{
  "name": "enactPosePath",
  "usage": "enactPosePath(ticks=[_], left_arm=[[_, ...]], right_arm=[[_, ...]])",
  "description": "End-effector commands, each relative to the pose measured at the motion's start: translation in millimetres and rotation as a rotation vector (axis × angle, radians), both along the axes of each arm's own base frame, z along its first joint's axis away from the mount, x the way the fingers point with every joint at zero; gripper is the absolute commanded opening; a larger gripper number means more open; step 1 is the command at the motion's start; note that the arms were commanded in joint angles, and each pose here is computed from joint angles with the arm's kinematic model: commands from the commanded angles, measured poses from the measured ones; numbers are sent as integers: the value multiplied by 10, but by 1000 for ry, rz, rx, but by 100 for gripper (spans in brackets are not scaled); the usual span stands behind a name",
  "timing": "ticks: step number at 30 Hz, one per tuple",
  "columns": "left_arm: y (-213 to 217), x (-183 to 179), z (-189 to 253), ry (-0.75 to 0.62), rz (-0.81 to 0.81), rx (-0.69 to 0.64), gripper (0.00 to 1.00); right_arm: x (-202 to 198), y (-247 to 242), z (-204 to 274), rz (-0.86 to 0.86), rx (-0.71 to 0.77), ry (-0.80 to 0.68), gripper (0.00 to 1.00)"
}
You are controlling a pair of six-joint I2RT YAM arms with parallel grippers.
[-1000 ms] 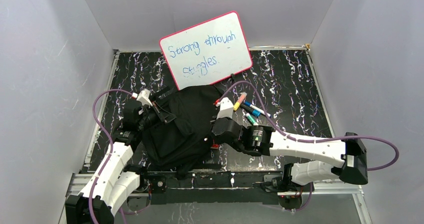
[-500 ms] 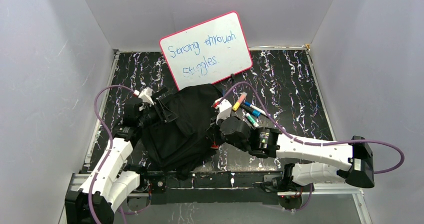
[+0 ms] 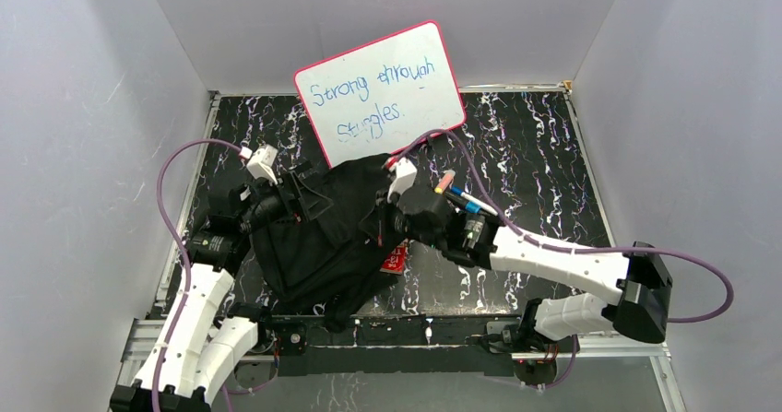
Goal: Pack the student bag
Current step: Unzip the student bag at the center of the board.
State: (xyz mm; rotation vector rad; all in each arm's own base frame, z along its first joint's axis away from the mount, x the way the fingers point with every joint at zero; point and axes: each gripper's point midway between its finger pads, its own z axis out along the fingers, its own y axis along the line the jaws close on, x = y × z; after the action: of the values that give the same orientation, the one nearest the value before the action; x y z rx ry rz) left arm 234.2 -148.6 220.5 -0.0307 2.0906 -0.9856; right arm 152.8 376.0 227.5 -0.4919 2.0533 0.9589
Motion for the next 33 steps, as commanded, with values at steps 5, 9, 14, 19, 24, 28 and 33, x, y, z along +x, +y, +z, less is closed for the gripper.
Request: enactPosePath(ticks=[5,9,14,19,24,28,33], left_arm=[[-177,-348,266,-85,-211,-22,62],[-256,-472,261,-95,-314,-5,61],[-312,-490,276,-119,-360,30,62],[-387,-449,223,-118,-370,90,60],[-544,-496,75,-99,-408,153,55],[-634,-496,-45,-97,-413,220,51],[-611,-428,-122,-113,-382,288,46]], right_arm=[[450,234,688,119,287,72,0],[531,254,743,146,321,98,0],[621,307,841,190,362,127,0],[645,345,915,208,379,132,0],[662,331,928,208,389,143,0],[656,335,912,214,391,153,0],[632,334,907,224,392,162,0]])
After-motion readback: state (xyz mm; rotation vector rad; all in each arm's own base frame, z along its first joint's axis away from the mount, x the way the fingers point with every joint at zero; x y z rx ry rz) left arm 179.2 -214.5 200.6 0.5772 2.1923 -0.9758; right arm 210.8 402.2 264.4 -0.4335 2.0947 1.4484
